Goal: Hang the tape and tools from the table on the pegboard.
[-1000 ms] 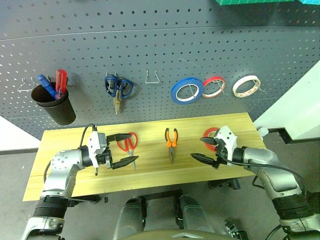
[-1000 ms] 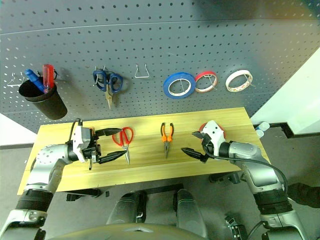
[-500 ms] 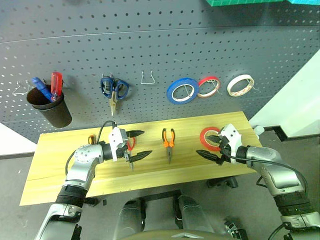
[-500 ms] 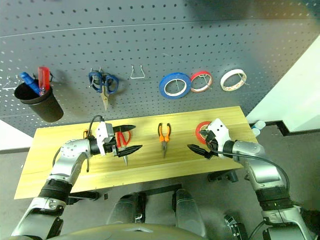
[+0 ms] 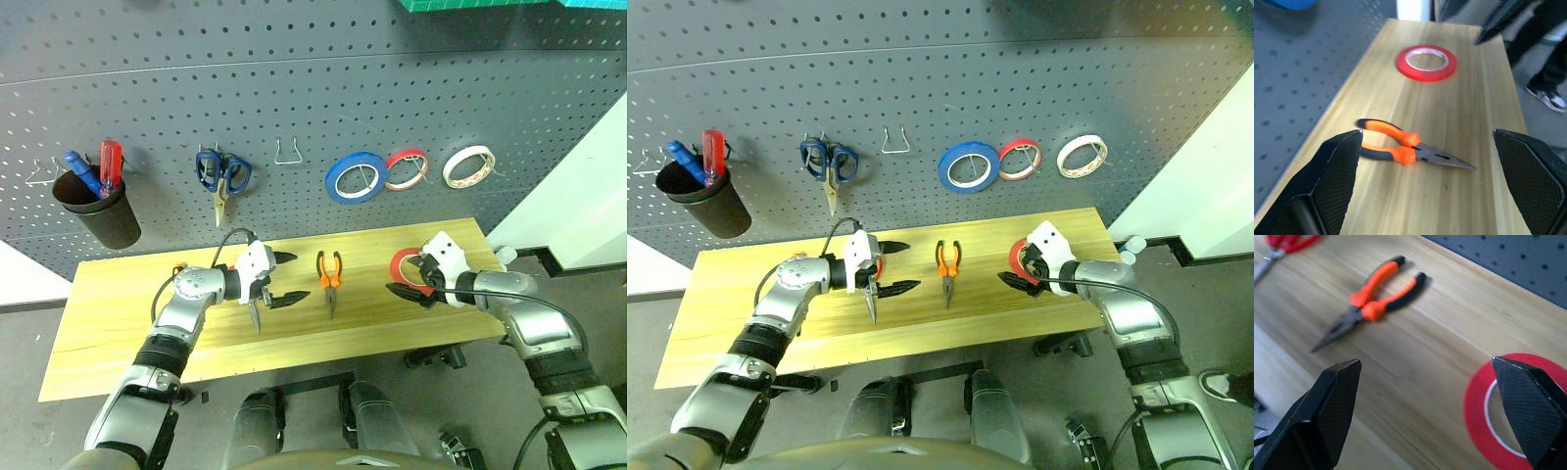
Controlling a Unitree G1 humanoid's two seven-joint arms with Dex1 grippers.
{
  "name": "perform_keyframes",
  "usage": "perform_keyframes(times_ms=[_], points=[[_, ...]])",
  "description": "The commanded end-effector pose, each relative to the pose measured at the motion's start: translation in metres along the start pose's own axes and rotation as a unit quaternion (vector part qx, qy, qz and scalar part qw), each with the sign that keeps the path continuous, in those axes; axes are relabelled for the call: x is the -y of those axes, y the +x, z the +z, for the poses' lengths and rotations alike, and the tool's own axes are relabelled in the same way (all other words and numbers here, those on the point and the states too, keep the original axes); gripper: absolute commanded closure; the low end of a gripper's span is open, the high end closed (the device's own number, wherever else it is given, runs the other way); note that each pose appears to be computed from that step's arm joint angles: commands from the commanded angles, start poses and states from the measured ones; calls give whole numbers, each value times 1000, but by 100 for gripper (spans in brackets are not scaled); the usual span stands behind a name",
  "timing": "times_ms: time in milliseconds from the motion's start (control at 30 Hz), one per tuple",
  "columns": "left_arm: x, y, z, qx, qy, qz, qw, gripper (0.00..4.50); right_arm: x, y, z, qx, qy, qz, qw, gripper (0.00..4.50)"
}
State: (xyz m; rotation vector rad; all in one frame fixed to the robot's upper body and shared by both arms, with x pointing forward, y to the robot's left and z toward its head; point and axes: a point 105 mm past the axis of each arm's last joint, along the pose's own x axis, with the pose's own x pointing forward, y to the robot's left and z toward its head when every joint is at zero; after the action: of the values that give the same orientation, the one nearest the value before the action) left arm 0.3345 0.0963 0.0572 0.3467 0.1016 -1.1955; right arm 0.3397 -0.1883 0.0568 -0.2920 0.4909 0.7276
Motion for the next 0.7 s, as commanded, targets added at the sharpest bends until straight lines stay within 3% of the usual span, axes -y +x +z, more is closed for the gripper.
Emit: perform_keyframes(times_ms=[33, 400, 700], points=[[-4, 8, 3, -6, 10, 2, 1000, 3, 6, 7, 4, -2, -6, -6, 1000, 0], [-6, 49, 4, -36, 28, -19, 999, 3, 39, 24, -10, -59, 56, -55, 995, 0], [-8, 66, 17, -36, 47, -22, 998, 3, 39, 30, -18, -95, 101, -42, 989, 0]])
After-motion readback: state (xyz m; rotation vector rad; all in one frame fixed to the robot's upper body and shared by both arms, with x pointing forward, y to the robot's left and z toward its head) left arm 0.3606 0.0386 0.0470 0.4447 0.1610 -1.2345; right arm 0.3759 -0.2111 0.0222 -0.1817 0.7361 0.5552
